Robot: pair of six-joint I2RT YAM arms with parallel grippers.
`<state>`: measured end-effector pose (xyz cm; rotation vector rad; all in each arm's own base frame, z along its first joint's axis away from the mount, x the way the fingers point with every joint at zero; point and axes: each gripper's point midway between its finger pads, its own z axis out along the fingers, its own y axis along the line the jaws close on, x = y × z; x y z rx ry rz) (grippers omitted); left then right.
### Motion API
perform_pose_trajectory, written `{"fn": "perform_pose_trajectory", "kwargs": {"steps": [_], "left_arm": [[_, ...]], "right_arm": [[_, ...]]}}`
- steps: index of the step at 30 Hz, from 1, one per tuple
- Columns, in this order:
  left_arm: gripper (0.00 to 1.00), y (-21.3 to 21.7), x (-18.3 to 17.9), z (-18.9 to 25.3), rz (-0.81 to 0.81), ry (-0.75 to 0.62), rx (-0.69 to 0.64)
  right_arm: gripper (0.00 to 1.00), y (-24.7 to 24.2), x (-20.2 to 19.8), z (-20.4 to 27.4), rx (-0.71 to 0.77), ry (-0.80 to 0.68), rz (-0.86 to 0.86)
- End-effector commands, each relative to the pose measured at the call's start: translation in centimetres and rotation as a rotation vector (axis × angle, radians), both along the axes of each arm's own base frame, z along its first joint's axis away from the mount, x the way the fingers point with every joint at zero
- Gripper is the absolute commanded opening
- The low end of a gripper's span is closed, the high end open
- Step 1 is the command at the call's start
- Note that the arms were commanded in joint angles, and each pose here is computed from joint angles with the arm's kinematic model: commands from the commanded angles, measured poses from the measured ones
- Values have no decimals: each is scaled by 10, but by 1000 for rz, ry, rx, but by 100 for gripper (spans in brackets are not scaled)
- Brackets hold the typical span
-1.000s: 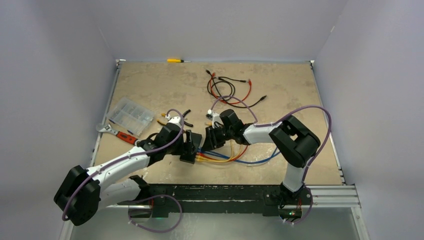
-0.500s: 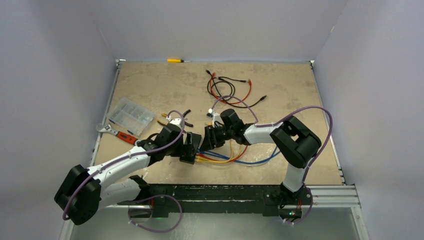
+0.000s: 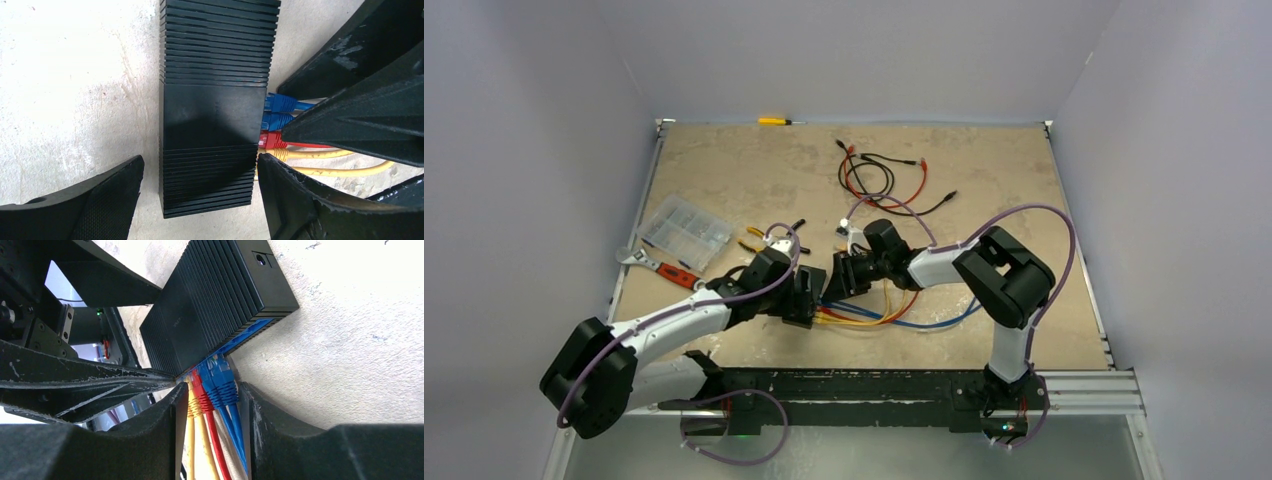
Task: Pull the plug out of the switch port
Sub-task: Pull the connector from the switch port.
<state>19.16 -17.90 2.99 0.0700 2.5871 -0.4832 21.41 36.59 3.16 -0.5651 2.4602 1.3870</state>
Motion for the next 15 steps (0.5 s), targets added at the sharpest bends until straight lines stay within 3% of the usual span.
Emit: {"fn": "perform_pose_trajectory", "kwargs": {"steps": [1, 5, 9, 15], "left_arm": [[81, -6, 2, 0, -40, -28, -14], [78, -6, -2, -7, -50, -3, -7], [69, -4, -4, -11, -45, 7, 4], [39, -4, -4, -12, -50, 8, 8]], "right_arm": [[44, 7, 10, 5, 37, -19, 1], [41, 7, 11, -2, 31, -12, -1], [41, 8, 14, -7, 23, -11, -7], [41, 11, 17, -14, 17, -8, -3]]}}
